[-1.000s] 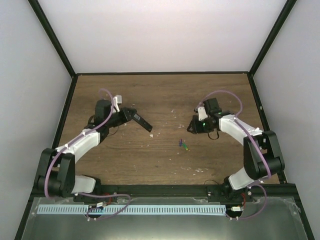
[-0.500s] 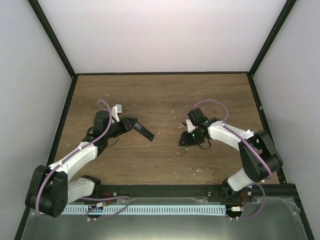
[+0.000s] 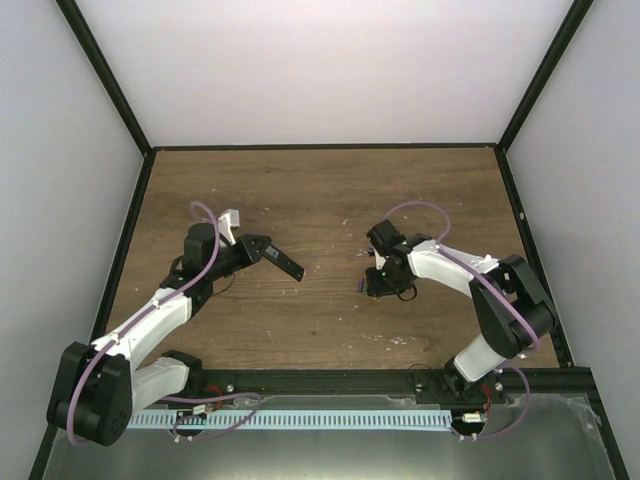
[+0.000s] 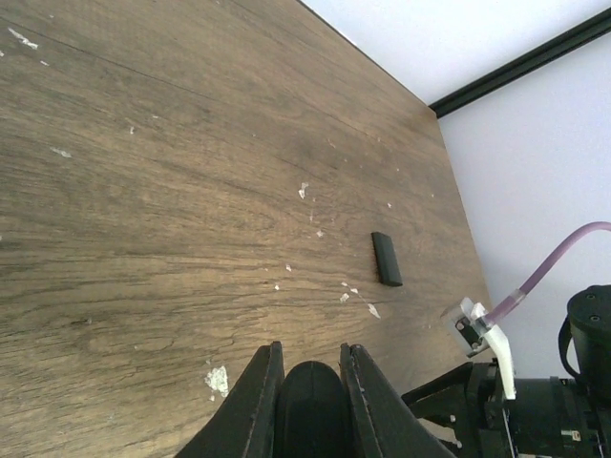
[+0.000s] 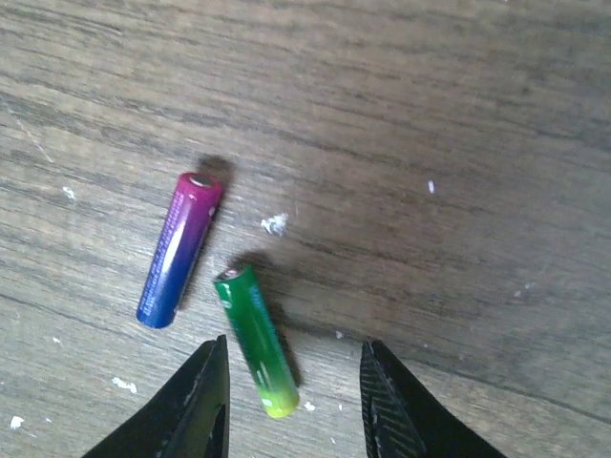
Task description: Load the batteries into the remote control
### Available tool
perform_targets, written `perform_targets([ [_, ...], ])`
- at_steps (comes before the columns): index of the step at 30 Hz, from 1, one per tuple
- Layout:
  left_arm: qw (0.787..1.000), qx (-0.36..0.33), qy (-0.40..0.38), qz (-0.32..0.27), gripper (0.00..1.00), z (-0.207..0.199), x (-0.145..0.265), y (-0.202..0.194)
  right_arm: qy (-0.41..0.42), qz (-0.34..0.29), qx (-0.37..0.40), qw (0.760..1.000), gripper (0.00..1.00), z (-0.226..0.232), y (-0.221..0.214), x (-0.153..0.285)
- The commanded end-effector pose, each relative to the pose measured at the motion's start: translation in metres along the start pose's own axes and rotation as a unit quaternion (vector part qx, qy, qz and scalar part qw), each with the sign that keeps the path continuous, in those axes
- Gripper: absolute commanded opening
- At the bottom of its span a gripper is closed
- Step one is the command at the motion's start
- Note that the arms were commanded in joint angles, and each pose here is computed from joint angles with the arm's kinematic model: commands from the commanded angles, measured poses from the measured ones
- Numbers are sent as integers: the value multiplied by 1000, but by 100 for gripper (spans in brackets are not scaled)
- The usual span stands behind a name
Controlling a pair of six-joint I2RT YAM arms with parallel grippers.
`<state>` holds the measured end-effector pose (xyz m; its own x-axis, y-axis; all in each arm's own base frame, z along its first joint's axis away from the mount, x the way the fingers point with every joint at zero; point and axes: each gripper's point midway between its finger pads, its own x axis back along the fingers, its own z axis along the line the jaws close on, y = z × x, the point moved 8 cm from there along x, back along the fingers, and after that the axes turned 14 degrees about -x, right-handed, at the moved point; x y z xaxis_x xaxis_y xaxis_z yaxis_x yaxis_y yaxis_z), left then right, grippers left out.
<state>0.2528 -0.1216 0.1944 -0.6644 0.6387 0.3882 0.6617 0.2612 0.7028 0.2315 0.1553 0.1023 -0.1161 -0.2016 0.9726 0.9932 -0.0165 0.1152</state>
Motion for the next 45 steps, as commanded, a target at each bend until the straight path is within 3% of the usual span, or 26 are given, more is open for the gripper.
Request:
perform_targets([
  [1, 1000, -11, -1, -9, 0, -3, 2, 4, -18, -15, 10, 1000, 30, 9, 9, 6],
  [11, 1000, -14, 6, -8, 0, -3, 1, 6, -41, -4, 31, 999, 29, 16, 7, -7],
  [19, 1000, -3, -2, -3, 0, -2, -1, 3, -67, 7, 38, 997, 11, 10, 7, -23],
  [26, 1000, -8, -7, -1, 0, -4, 0, 3, -78, -10, 45, 996, 2, 11, 12, -14],
  [33, 999, -18, -28, 12, 0, -9, -2, 5, -70, -36, 52, 996, 1, 16, 18, 7],
  [40, 998, -16, -53, 13, 0, -18, -2, 14, 76, -119, 118, 983, 1, 50, 31, 56],
  [45, 996, -4, -80, 25, 0, -27, -5, 22, 235, -217, 189, 928, 1, 84, 34, 124],
])
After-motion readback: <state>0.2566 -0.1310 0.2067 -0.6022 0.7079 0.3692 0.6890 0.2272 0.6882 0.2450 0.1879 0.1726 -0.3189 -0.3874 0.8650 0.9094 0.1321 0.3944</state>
